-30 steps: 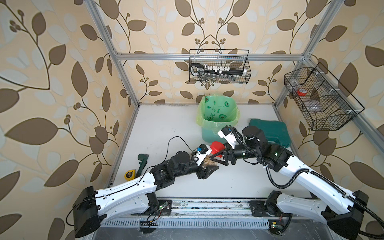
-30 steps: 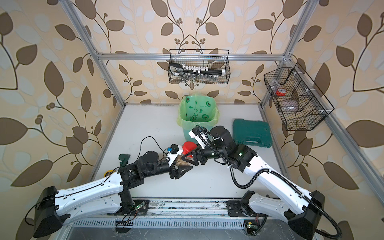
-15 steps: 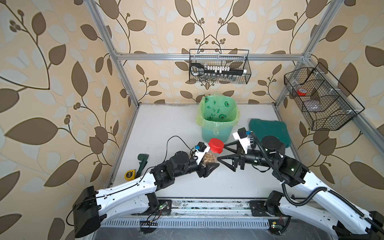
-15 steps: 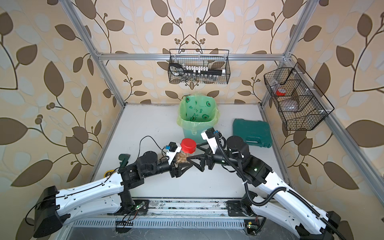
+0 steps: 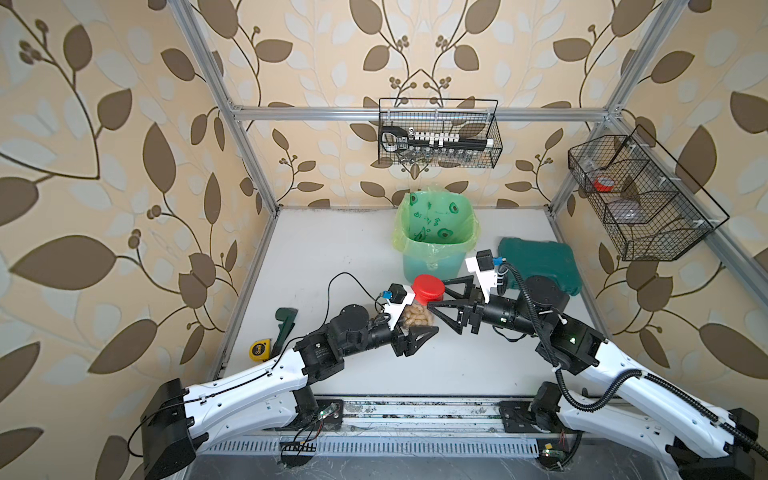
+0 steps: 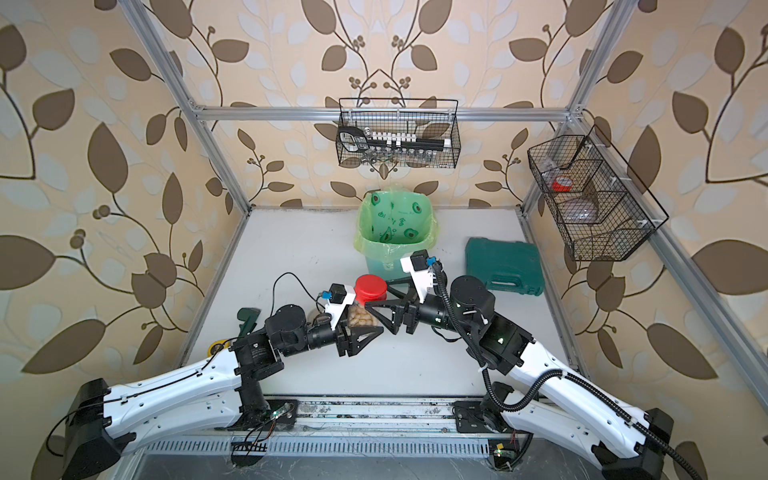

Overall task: Empty moldy peanuts from jars
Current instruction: Pick up the jar from the center of the board.

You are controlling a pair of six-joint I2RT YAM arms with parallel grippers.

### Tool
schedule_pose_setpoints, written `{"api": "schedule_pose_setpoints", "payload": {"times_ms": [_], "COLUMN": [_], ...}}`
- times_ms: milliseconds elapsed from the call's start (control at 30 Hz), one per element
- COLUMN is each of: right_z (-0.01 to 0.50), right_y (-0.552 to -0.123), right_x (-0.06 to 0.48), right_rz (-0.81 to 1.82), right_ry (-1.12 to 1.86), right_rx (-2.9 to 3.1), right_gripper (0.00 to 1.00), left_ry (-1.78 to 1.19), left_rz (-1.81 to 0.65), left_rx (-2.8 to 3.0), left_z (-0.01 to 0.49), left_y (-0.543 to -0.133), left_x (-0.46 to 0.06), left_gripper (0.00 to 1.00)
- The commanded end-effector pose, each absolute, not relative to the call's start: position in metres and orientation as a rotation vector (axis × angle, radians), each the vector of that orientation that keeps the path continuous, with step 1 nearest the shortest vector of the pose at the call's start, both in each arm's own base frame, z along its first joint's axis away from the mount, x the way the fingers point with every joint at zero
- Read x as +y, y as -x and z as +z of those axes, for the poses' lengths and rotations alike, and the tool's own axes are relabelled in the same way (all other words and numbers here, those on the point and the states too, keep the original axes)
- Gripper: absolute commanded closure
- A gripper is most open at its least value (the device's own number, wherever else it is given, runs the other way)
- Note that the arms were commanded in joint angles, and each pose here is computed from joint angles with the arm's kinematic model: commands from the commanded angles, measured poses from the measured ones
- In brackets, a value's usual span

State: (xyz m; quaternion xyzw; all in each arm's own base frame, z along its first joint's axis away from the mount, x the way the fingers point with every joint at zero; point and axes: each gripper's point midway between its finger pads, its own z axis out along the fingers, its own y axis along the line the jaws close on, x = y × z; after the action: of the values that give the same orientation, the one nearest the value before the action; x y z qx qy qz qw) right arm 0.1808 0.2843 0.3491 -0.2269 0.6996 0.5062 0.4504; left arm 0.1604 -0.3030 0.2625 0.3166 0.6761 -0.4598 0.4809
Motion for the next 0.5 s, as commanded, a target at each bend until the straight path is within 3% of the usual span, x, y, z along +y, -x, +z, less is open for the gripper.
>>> {"api": "schedule_pose_setpoints", "payload": {"times_ms": [0, 333, 467], "right_z": [0.376, 0.394, 0.392], "right_y": [-0.176, -0.18, -0.18], "right_x": [0.291, 0.294, 0.296], "right_rz": [1.24, 1.222, 1.231], "right_ry": [0.567, 0.542, 0.546], "right_rx": [1.654, 1.61, 1.619], "right_gripper": [0.14, 0.18, 0.25], "left_ry": [-0.787, -0.827, -0.829], "left_rz": [-1.202, -1.227, -1.234], "left_rx": [1.541, 1.538, 1.539], "left_z": [0.29, 0.29, 0.291], "left_y": [-0.15, -0.145, -0.144], "left_x": [-0.307, -0.311, -0.311], "left_gripper": [0.32, 0.3, 0.28]}}
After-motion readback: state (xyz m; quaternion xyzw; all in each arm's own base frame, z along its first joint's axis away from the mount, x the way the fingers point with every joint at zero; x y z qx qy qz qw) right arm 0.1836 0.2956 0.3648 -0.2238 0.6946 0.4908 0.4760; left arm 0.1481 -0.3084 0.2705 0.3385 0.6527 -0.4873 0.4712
